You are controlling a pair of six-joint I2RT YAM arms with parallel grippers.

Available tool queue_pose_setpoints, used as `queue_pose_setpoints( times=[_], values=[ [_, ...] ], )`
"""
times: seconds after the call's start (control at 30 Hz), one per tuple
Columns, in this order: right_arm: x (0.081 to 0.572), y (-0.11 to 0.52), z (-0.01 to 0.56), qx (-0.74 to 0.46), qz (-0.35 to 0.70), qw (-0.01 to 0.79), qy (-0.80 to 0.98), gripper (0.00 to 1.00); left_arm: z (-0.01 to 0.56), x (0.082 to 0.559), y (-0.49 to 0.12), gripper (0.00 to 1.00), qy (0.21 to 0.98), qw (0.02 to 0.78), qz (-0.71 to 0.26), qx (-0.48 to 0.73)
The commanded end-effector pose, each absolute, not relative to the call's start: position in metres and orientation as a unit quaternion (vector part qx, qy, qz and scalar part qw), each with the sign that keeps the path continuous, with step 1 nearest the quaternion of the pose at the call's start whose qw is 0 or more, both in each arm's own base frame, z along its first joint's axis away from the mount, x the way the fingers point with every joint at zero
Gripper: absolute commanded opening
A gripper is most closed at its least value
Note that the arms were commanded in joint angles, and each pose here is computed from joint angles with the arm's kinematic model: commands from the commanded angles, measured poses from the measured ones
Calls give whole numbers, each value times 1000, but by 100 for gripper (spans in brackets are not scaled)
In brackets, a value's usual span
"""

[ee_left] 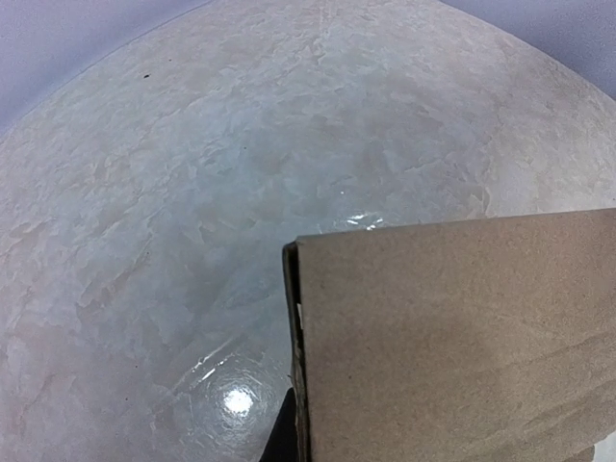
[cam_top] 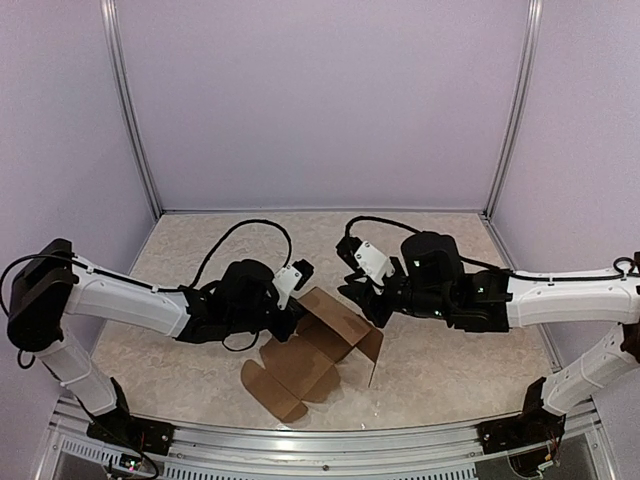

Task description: Fold the paper box

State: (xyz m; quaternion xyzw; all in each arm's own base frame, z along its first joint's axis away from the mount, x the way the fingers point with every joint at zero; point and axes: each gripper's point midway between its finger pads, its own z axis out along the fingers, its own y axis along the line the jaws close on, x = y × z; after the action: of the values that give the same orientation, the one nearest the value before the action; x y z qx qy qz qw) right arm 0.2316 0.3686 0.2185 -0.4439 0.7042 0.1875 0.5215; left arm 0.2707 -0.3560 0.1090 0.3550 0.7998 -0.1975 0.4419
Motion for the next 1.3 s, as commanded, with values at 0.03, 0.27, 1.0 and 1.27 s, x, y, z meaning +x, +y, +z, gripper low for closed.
queue_pose_setpoints(
  times=[0.03, 0.27, 1.0, 1.27],
  values=[
    [240, 373, 210, -408, 252, 496, 724, 0, 111, 276, -372, 0, 782, 447, -201, 385],
    [269, 366, 195, -348, 273, 505, 741, 0, 102, 283, -384, 0, 769, 448, -190, 414],
    [293, 397, 141, -332, 299, 495, 745, 0, 67, 291, -401, 3, 786, 439, -211, 381],
    [294, 398, 113, -328, 293, 467, 767, 0, 59, 287, -399, 13, 791, 437, -208, 375]
  ],
)
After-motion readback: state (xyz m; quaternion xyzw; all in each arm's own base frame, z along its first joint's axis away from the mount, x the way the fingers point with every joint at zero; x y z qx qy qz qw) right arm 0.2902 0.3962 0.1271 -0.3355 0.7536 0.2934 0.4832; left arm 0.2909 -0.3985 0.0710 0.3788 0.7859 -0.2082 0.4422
